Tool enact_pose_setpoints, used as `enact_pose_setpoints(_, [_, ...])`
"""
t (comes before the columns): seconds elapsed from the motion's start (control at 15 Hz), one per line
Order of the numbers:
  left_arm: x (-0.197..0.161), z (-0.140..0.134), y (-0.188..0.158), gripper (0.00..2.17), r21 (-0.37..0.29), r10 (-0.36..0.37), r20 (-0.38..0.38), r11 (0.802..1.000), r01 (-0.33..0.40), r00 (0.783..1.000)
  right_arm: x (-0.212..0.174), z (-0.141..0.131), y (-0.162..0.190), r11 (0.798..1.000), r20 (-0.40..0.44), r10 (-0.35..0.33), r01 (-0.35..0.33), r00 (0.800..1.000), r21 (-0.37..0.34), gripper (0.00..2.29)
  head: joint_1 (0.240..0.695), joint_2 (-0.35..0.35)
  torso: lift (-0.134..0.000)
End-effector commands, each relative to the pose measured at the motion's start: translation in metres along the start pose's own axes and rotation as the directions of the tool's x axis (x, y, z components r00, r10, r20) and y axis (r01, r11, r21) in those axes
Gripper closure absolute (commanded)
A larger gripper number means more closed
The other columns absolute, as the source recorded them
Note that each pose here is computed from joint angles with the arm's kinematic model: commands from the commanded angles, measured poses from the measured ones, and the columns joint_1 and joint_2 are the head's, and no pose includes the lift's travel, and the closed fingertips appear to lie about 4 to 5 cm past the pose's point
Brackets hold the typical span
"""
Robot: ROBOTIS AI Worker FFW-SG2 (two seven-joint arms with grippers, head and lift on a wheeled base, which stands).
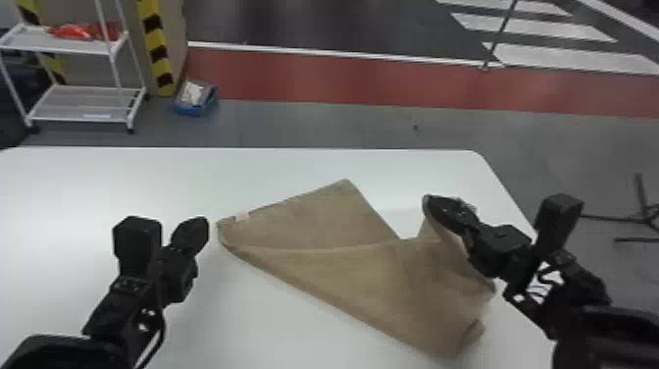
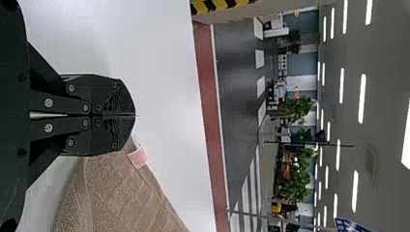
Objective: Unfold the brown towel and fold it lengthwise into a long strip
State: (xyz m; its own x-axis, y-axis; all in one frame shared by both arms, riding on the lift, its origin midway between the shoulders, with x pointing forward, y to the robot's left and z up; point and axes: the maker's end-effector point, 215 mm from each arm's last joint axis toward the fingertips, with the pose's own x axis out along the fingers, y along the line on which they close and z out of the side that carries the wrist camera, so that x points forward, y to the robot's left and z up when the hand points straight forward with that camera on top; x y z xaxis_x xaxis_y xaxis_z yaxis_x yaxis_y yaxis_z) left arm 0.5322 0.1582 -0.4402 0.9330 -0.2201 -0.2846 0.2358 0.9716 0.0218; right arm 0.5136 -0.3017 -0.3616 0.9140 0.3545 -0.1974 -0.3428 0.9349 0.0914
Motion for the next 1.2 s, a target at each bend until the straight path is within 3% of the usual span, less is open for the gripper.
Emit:
enact_pose_setpoints(0.0, [-0.001, 0.006, 0.002, 0.62, -0.003, 0.001, 0.007, 1.0, -0.001, 1.0, 0.005, 0.003, 0.002, 1.0, 0.004, 0.006, -0.006, 1.0, 0.004, 1.36, 0.695, -0.151, -0.114])
enact_pose_setpoints(0.07, [0.004, 0.005, -0.002, 0.32, -0.001, -0.004, 0.004, 1.0, 0.004, 1.0, 0.006, 0.002, 0.004, 1.0, 0.002, 0.01, -0.01, 1.0, 0.006, 1.36, 0.695, -0.149, -0.114])
enact_pose_setpoints(0.33, [0.022, -0.005, -0.014, 0.15, -0.009, -0.027, -0.023, 1.0, 0.027, 0.999, 0.001, -0.005, 0.0, 0.998, -0.018, 0.018, -0.017, 1.0, 0.064, 1.36, 0.695, -0.153, -0.114])
enact_pose_setpoints(0.53, [0.037, -0.01, -0.024, 0.21, -0.021, -0.051, -0.042, 0.999, 0.05, 0.998, -0.008, -0.013, -0.008, 0.995, -0.054, 0.013, -0.007, 0.998, 0.101, 1.36, 0.695, -0.165, -0.114])
enact_pose_setpoints(0.93, [0.06, -0.023, -0.035, 0.34, -0.01, -0.067, -0.076, 0.998, 0.066, 0.995, -0.02, -0.008, -0.002, 0.995, -0.064, 0.023, -0.017, 0.998, 0.093, 1.36, 0.695, -0.2, -0.114])
enact_pose_setpoints(1.13, [0.061, -0.026, -0.032, 0.67, -0.01, -0.063, -0.082, 0.998, 0.063, 0.995, -0.023, -0.01, -0.007, 0.996, -0.065, 0.02, -0.014, 0.998, 0.09, 1.36, 0.695, -0.202, -0.114])
